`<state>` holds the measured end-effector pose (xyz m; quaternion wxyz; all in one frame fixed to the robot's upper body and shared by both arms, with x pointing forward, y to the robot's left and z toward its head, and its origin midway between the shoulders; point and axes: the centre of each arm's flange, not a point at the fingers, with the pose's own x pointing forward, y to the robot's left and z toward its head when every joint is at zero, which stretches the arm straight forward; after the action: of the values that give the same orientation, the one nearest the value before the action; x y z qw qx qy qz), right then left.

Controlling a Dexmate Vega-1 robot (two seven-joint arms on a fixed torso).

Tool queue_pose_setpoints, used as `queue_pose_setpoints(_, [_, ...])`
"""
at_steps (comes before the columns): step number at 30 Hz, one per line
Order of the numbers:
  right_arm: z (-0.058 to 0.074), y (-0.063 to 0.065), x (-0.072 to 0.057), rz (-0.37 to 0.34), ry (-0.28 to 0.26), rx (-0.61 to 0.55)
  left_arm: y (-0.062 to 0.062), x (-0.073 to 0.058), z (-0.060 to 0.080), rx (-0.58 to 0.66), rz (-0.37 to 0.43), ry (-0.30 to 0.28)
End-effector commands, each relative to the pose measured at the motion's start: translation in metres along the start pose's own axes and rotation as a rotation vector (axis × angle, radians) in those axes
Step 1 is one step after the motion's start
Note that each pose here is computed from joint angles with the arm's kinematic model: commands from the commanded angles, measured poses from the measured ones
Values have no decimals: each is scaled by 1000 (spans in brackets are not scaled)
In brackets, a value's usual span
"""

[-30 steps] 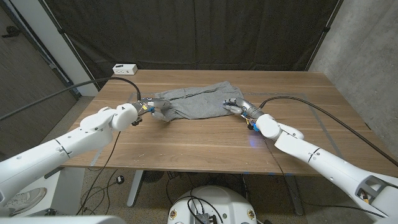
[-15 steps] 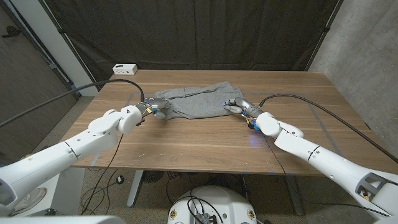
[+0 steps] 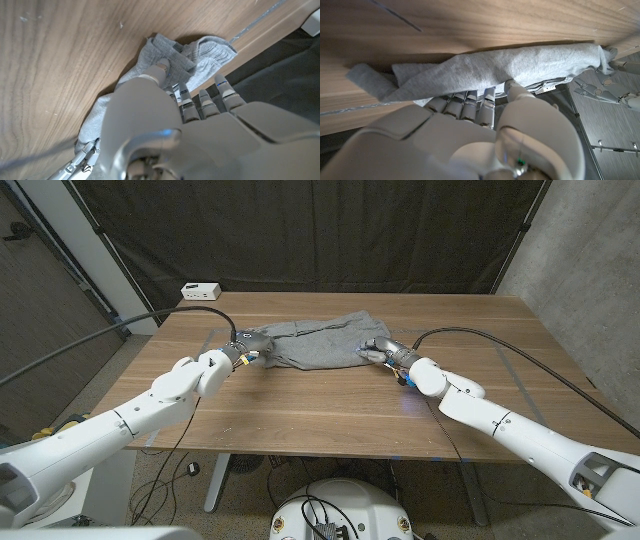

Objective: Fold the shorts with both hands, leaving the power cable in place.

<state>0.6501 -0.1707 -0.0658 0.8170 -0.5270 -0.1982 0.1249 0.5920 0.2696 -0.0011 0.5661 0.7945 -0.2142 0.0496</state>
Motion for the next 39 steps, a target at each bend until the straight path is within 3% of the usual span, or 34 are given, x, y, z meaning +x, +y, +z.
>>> queue_pose_setpoints(1, [0,4,6,20,1,-10,18,0,7,164,100,-8])
queue_pose_setpoints(23, [-4,2,16,33,-9,2,57,16,14,500,220,-89])
queue_pose_setpoints(39, [-8,-3,31,47,-15,7,85,31,8,715,333,-152])
